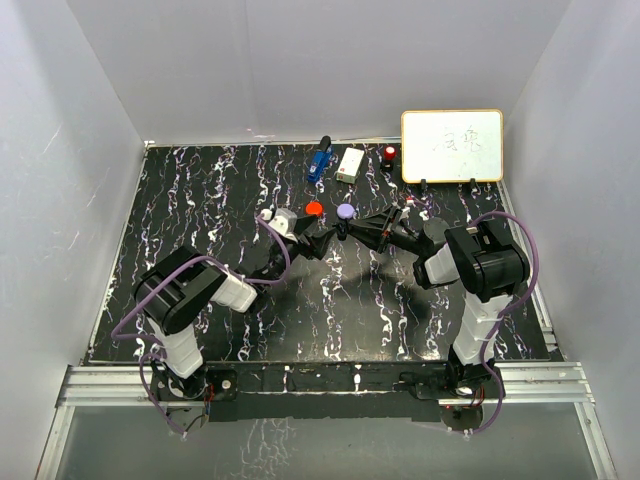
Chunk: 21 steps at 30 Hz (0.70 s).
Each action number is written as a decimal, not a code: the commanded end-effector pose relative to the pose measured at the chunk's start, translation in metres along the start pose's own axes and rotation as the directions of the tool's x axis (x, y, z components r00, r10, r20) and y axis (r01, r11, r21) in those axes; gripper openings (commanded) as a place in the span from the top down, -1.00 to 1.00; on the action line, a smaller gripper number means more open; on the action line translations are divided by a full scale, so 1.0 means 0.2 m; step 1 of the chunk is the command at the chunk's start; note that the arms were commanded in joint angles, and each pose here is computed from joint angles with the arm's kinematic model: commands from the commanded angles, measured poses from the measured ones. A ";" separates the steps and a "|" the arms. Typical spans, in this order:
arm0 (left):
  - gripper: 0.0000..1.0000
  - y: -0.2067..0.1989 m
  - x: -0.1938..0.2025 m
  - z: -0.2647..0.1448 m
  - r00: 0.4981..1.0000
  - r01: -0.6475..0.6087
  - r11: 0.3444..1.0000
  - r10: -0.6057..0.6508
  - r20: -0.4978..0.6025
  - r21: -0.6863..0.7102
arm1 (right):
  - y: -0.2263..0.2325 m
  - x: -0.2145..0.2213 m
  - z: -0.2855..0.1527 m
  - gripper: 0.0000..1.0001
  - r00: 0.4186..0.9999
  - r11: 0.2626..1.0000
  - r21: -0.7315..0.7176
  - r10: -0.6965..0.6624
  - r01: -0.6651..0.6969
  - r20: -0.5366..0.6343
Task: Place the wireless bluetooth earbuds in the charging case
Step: Adjust the earbud with the charging case.
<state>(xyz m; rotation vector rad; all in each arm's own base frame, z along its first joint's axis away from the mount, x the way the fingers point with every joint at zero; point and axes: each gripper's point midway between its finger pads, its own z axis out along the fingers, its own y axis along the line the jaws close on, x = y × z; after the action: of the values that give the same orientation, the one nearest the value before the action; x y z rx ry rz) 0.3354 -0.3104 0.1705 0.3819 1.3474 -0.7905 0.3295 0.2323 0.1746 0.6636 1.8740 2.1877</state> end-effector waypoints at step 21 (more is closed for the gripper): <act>-0.29 -0.01 -0.30 0.07 0.973 -0.037 0.999 0.035 0.226 0.007 | 0.27 0.16 -0.05 1.00 0.947 0.927 -0.227 -0.318 0.299 -0.049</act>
<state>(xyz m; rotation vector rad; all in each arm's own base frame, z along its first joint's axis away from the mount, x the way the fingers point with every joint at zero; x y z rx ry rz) 0.3442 -0.3084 0.1688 0.3690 1.3489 -0.7596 0.3294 0.2323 0.1745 0.6595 1.8737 2.1853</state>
